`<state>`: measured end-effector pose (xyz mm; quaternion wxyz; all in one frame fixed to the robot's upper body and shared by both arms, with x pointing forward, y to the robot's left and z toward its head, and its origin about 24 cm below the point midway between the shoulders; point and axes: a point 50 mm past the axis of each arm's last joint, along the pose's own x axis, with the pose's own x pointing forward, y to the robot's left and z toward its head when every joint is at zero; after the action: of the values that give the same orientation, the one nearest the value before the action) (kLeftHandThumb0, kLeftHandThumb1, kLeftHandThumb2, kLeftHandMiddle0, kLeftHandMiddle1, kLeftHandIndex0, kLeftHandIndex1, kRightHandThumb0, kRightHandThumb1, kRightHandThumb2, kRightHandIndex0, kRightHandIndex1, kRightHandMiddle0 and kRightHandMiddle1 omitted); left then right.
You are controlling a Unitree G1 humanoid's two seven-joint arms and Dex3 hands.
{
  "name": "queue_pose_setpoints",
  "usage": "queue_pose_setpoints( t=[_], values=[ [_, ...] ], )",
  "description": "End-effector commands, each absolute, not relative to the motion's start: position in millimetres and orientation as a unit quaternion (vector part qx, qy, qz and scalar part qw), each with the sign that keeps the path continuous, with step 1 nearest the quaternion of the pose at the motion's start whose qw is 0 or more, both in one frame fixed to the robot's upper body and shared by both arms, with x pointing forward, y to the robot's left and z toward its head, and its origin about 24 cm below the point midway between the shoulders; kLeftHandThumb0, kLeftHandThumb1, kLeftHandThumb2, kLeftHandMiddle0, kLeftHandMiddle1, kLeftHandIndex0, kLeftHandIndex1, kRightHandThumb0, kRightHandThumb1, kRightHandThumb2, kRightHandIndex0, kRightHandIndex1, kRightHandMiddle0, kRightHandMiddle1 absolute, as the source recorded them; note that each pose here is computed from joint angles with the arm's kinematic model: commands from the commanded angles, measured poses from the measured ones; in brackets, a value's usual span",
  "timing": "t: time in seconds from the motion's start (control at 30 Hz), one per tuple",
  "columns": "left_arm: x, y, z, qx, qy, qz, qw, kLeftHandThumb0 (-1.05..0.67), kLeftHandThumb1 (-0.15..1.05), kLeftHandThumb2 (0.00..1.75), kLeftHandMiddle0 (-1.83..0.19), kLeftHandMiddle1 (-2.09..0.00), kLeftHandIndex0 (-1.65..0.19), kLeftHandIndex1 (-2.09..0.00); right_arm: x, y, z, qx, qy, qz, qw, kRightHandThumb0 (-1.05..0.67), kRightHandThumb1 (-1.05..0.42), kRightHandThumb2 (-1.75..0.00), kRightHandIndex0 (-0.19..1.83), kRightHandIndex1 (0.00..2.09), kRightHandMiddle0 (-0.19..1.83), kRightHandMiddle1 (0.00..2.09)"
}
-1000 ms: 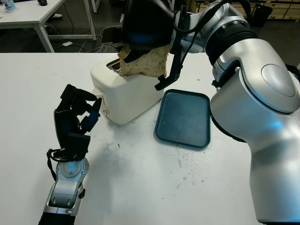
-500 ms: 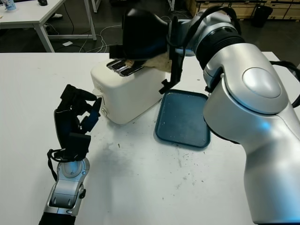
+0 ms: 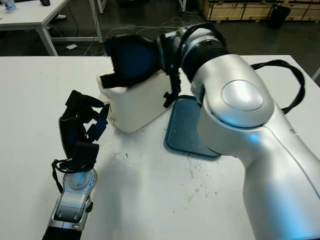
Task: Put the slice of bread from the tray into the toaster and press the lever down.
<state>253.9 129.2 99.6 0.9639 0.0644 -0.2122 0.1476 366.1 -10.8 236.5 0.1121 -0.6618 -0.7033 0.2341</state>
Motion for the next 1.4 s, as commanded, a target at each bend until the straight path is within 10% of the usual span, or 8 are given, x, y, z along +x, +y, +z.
queue_pose_setpoints(
  t=[0.0, 0.2, 0.33, 0.47, 0.67, 1.37],
  values=[
    [253.7, 120.7, 103.7, 0.036, -0.212, 0.157, 0.964, -0.46, 0.92, 0.27, -0.77, -1.75, -0.42, -1.75, 362.7, -2.0, 242.3, -0.654, -0.710, 0.234, 0.118, -0.65, -0.92, -0.78, 1.19, 1.75, 0.85, 1.74],
    [252.7, 121.1, 103.2, 0.036, -0.213, 0.160, 0.963, -0.46, 0.92, 0.28, -0.76, -1.75, -0.41, -1.75, 361.5, 5.9, 237.0, -0.658, -0.703, 0.235, 0.134, -0.65, -0.92, -0.69, 1.18, 1.75, 0.87, 1.67],
    [251.9, 119.7, 102.6, 0.033, -0.210, 0.162, 0.964, -0.46, 0.92, 0.27, -0.76, -1.75, -0.41, -1.75, 377.6, 1.6, 236.7, -0.752, -0.621, 0.193, 0.107, -0.78, -0.92, -0.56, 0.65, 1.61, 0.52, 1.36],
    [251.2, 120.6, 101.7, 0.033, -0.209, 0.167, 0.963, -0.47, 0.92, 0.27, -0.77, -1.75, -0.43, -1.75, 390.7, -9.3, 240.1, -0.817, -0.546, 0.165, 0.088, -0.92, -0.92, -0.42, 0.05, 0.81, 0.28, 0.36],
    [251.5, 121.5, 100.6, 0.038, -0.208, 0.165, 0.963, -0.49, 0.92, 0.27, -0.79, -1.75, -0.44, -1.75, 399.5, -23.7, 247.2, -0.854, -0.477, 0.160, 0.131, -0.99, -0.92, -0.23, 0.00, 0.03, 0.02, 0.14],
    [252.6, 118.4, 97.3, 0.026, -0.202, 0.152, 0.967, -0.45, 0.92, 0.27, -0.78, -1.75, -0.44, -1.75, 401.7, -50.7, 325.9, -0.730, -0.356, 0.153, 0.562, -1.04, -0.92, -0.11, 0.00, 0.00, 0.02, 0.01]
  ],
)
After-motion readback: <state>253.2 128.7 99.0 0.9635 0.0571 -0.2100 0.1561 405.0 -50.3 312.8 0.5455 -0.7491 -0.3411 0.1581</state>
